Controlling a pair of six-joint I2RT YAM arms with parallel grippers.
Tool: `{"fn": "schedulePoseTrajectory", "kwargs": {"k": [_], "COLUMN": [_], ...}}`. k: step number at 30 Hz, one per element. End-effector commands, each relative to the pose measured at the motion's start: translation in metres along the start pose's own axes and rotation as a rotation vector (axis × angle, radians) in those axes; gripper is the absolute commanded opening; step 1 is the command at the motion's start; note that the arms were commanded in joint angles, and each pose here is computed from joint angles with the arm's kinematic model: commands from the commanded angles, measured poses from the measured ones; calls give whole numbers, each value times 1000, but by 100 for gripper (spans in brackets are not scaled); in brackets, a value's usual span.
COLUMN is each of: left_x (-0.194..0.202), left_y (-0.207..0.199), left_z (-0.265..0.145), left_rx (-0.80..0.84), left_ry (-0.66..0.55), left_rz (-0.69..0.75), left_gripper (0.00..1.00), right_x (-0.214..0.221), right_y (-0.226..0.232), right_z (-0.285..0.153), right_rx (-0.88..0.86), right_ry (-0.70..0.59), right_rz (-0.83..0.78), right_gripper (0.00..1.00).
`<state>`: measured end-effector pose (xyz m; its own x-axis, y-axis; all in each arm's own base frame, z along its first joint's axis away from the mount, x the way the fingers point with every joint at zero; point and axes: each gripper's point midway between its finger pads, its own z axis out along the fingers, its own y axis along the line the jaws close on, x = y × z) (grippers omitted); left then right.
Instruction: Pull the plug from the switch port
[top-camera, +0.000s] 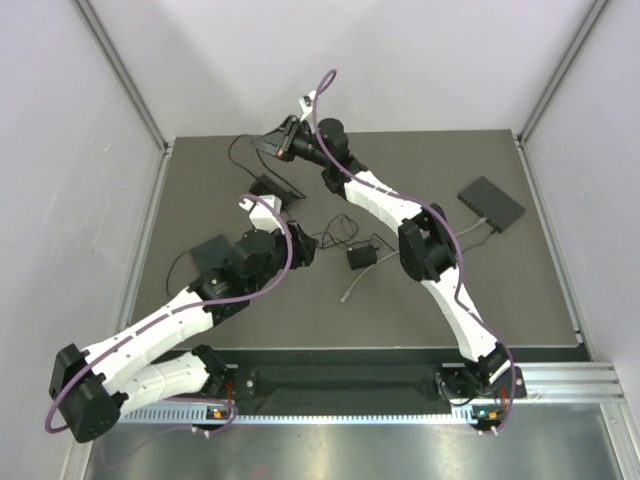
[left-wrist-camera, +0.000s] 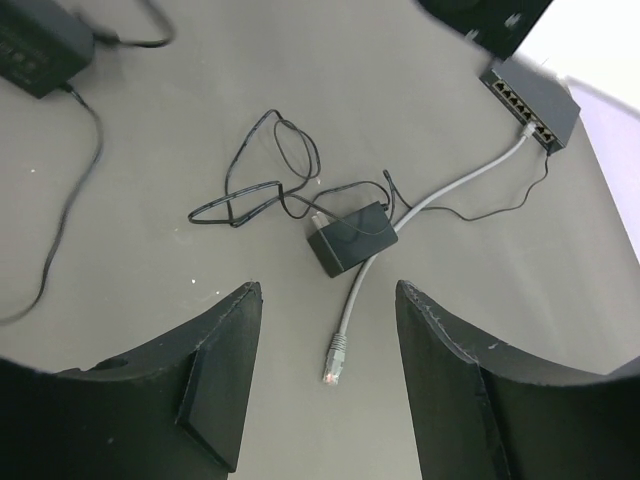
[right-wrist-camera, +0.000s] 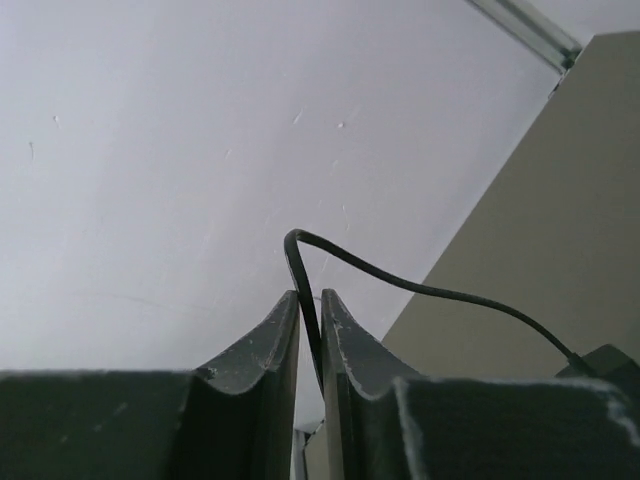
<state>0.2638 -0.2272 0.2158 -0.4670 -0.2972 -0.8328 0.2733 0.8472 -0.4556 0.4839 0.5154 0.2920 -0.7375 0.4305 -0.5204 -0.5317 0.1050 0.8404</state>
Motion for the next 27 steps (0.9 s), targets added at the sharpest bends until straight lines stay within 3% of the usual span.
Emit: {"fn": "schedulePoseTrajectory", "kwargs": {"k": [1, 5, 9, 11, 13, 14, 16, 20, 21, 25, 27], "left_x": [-10, -14, -15, -14, -13, -13, -8, -2, 4, 11, 20], "left_y": [4, 3, -1, -3, -7, -11, -16, -31, -33, -51, -54], "left_z": [-4, -7, -9, -9, -7, -7, -4, 2, 7, 13, 16], "left_rx": [-17, -14, 7, 16, 40, 52, 77, 137, 145, 215, 234], "left_ry": [-43, -55, -53, -49, -38, -34, -9, 35, 62, 118, 153], "left_rz": [-18, -24, -26, -28, -27, -28, -25, -23, -19, -21, -25], "left_gripper": [61, 62, 62, 62, 63, 62, 63, 62, 62, 61, 61], "right_x": [17, 32, 11, -2, -36, -30, -72, -101, -117, -148, -157], "right_y": [9, -20, -38, -66, -61, -83, -72, -98, -86, -120, -120], "right_z": [9, 0, -34, -65, -101, -124, -170, -280, -303, -450, -492], "right_rx": [-26, 69, 191, 293, 378, 456, 555, 797, 825, 1167, 1277], "right_ry": [33, 127, 188, 202, 164, 180, 95, 19, -23, -183, -261], "right_rz": [-29, -67, -141, -130, -191, -181, -258, -242, -268, -147, -128], "right_gripper": [24, 52, 65, 66, 67, 67, 67, 65, 64, 59, 57]}}
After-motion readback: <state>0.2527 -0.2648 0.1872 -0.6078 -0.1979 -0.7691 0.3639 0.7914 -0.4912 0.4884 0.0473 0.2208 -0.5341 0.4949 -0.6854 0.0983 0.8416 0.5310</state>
